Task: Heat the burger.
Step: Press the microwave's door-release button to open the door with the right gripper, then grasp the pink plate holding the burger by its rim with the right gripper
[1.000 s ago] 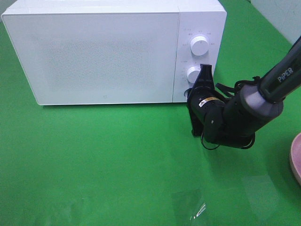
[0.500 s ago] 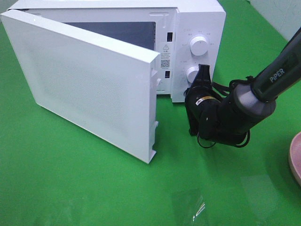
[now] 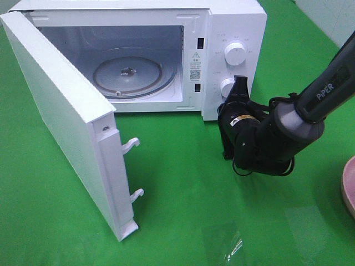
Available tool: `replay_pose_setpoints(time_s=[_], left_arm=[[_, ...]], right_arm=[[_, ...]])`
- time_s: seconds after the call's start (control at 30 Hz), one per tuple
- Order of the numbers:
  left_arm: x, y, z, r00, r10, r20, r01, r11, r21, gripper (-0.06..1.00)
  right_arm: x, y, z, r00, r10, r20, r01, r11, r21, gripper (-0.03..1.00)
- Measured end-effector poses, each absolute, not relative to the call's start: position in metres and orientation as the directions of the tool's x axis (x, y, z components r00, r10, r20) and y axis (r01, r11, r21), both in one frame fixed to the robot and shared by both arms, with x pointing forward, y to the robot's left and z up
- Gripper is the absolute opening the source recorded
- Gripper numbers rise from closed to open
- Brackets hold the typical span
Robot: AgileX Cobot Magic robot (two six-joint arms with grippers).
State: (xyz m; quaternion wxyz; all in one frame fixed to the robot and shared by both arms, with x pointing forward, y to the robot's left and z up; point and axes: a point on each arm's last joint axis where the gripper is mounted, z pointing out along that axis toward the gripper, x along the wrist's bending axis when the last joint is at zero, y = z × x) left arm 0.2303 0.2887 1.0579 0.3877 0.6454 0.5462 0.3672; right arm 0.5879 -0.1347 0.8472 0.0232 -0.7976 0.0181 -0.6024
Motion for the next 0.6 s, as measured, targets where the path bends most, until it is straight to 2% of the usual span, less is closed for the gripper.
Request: replay_pose_setpoints(time_s=[0.33, 0.6], left_arm=[[0.230, 0.289, 1.058, 0.134, 0.990, 0.050, 0.420, -0.103, 0.902, 0.97], [0.230, 0.289, 1.058, 0.134, 0.990, 0.050, 0.420, -0.103, 0.902, 0.97]], right_arm=[[0.576, -0.135, 0.855, 0.271, -0.060, 0.961, 0.018, -0.998, -0.068, 0.00], [0.561, -0.138, 0.876, 0.243, -0.026, 0.970, 0.091, -0.995, -0.050, 0.01]])
